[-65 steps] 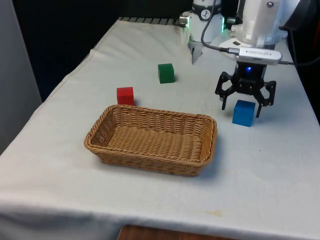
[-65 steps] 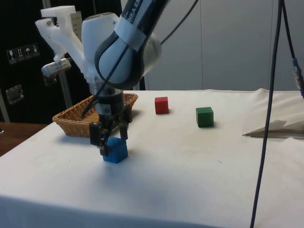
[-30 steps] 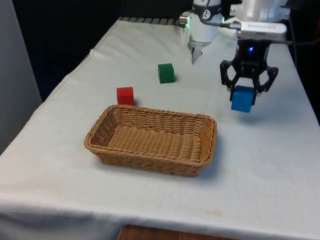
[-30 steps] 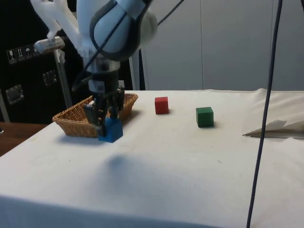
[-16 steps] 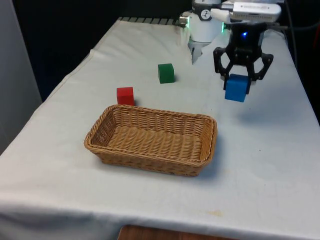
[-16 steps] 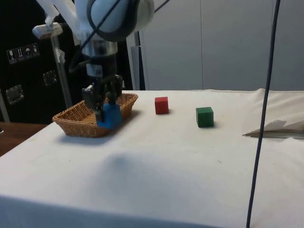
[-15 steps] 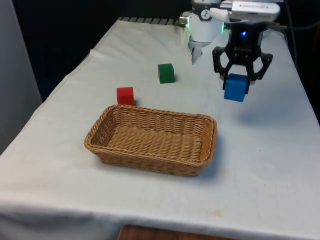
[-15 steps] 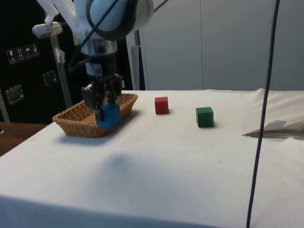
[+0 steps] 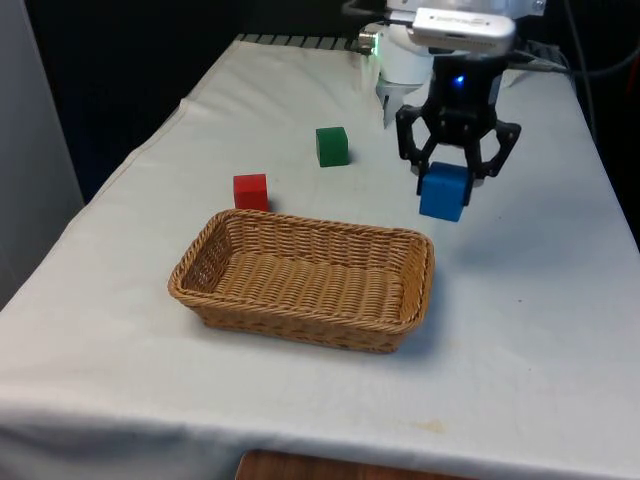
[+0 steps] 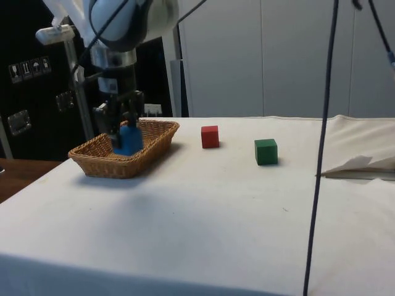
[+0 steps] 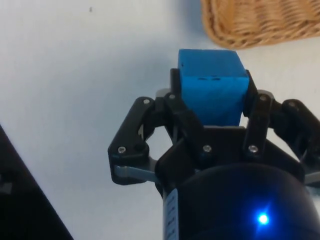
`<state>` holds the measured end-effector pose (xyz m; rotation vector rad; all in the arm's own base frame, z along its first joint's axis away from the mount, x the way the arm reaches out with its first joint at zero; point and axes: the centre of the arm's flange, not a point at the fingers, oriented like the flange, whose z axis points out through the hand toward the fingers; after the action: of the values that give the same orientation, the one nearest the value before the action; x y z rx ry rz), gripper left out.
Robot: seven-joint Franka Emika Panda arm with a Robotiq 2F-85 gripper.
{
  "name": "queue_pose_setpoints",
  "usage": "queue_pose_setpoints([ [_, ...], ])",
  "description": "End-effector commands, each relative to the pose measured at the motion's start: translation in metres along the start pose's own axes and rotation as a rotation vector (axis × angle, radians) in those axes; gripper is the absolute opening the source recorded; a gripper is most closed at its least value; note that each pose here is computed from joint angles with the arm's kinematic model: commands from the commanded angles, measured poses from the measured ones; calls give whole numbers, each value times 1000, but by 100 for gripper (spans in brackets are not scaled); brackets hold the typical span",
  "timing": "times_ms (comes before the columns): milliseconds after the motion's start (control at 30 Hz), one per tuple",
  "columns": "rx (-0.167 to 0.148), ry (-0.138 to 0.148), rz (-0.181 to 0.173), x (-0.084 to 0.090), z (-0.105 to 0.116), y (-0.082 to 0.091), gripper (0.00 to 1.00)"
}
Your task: Pick up exactly two blocks and place them into the basket.
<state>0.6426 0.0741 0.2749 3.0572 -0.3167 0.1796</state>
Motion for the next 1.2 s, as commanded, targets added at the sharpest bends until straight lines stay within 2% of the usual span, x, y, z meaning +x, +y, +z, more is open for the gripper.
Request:
queue_pose_setpoints([
  [0,8,-7,1,5,1,2,0],
  [100,1,6,2,10,2,5,0],
  [133,9,-2,1,16,4,9,0],
  [300,15,4,5,26,5,24,0],
  [333,4,11,5,25,6,22,0],
  [367,17,6,6,28,5,27,0],
  [533,26,13,10,33,6,40,0],
  [567,15,16,10,31,6,38,0],
  [600,30,13,13,35,8,45,0],
  [667,34,18,16,38,10,50,0],
  [800,42,27,20,46,19,60,0],
  [833,32,29,21,43,18,60,0],
  [867,44,29,21,48,21,61,0],
  [1067,55,46,27,59,42,76,0],
  [1100,47,46,28,57,41,75,0],
  [1167,59,51,30,63,48,80,0],
])
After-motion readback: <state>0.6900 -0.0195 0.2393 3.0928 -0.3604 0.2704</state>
